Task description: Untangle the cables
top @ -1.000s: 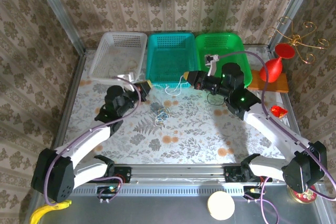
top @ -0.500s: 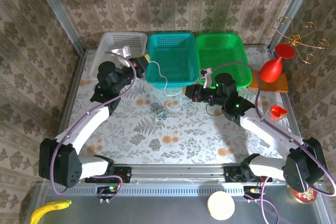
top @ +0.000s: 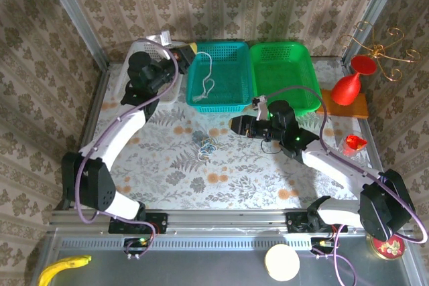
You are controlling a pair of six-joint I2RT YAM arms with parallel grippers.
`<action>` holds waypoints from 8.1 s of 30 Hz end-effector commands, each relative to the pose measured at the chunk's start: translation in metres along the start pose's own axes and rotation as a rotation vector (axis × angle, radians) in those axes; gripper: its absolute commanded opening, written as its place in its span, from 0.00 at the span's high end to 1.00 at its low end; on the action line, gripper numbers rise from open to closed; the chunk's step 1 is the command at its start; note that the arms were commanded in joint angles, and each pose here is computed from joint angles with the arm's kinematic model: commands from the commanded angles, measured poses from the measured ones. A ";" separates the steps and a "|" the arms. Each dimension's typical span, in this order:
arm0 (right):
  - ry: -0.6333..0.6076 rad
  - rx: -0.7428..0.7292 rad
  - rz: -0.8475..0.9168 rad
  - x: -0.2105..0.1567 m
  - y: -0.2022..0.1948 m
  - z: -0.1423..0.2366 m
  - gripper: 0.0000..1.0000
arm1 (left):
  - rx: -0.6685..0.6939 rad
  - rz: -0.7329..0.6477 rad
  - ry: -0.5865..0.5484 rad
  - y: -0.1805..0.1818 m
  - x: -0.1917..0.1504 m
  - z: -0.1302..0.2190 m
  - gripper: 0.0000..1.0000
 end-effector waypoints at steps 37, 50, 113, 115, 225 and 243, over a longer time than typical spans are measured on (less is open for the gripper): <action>-0.004 -0.153 0.125 0.017 -0.006 0.026 0.34 | 0.188 -0.145 0.239 0.059 -0.038 -0.026 0.00; 0.122 -0.138 0.166 -0.014 0.008 -0.020 0.36 | 0.397 -0.073 0.460 0.068 -0.155 0.096 0.00; 0.193 -0.155 0.133 -0.049 -0.007 -0.090 0.39 | 0.341 0.046 0.667 0.059 -0.252 0.100 1.00; 0.201 -0.159 0.126 -0.054 -0.012 -0.094 0.39 | 0.331 0.058 0.649 0.053 -0.248 0.098 1.00; 0.039 -0.281 0.005 -0.039 -0.054 -0.022 0.32 | -0.003 0.215 0.256 -0.034 -0.135 0.079 1.00; -0.125 -0.091 0.085 -0.015 -0.012 0.015 0.31 | 0.010 0.227 0.246 -0.024 -0.141 0.077 1.00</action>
Point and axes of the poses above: each hand's point on the last joint's axis, 136 mm out from that joint toward the fingers, its own z axis back along the fingers, its own y axis along the line the jaws close on, x = y × z, the point moved 3 cm from there along z, back along the fingers, and after that the axes turned 8 degrees about z, right-handed, at the moved point
